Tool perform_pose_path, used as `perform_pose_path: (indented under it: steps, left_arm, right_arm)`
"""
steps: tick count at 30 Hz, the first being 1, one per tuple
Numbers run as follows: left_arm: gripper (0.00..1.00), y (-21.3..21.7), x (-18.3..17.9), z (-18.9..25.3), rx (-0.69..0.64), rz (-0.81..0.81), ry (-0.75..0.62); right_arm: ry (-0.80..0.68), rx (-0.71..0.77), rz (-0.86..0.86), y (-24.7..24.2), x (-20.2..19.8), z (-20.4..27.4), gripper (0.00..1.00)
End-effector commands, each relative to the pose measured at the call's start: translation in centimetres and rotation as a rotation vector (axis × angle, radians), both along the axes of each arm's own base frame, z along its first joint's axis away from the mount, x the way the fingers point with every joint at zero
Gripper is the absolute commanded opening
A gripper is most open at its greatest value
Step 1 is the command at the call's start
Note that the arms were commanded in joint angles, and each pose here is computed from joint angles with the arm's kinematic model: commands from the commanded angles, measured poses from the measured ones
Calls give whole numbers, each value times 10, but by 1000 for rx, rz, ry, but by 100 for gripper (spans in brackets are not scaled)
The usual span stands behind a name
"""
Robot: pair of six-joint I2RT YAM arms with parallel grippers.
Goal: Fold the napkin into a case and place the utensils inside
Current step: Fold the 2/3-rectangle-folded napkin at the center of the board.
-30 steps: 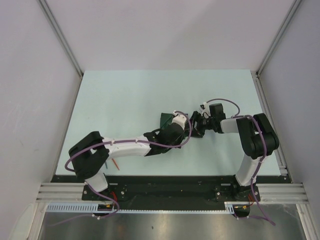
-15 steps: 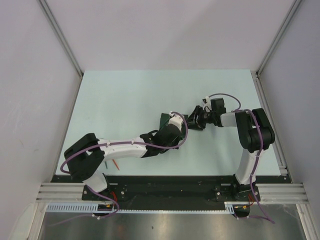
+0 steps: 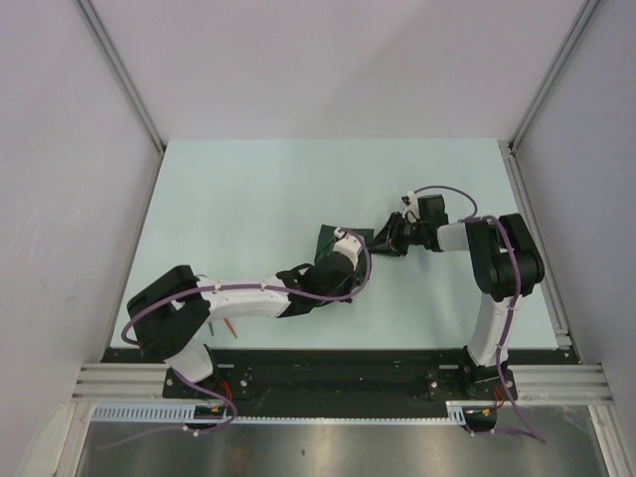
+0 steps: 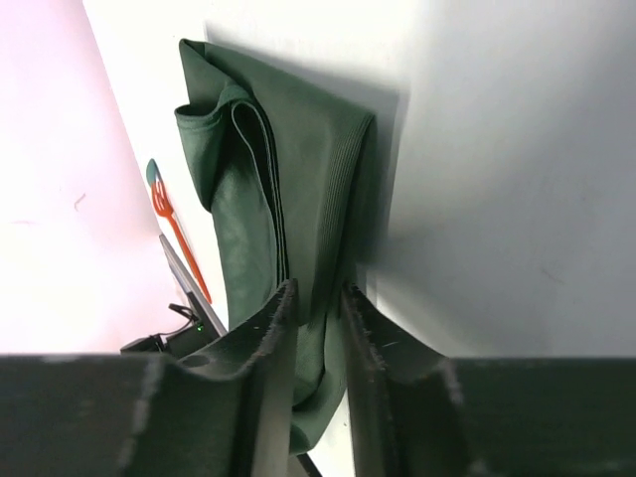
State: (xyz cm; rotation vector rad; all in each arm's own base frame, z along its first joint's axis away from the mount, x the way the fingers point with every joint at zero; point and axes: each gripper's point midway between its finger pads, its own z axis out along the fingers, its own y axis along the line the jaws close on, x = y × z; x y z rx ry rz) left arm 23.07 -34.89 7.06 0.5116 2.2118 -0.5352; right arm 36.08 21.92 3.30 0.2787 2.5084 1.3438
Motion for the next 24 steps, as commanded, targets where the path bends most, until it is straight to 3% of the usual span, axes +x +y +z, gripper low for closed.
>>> perform_pose_path:
  steps: [1, 13, 20, 23, 24]
  left_arm:
    - [0, -6, -5, 10, -64, -33, 1]
    - [0, -11, -21, -8, -58, -111, 47]
    - [1, -20, -31, -11, -60, -189, 67]
    - [12, -26, -40, -18, -66, -242, 102]
    - [25, -28, -48, -19, -80, -275, 124]
  right_arm:
    - [-61, 15, -5, 1, 21, 8, 25]
    - [-84, 26, 1, 1, 30, 9, 2]
    - [-98, 34, 7, 2, 33, 12, 0]
    - [-99, 31, 7, 3, 33, 13, 0]
    - [-101, 29, 10, 3, 32, 12, 0]
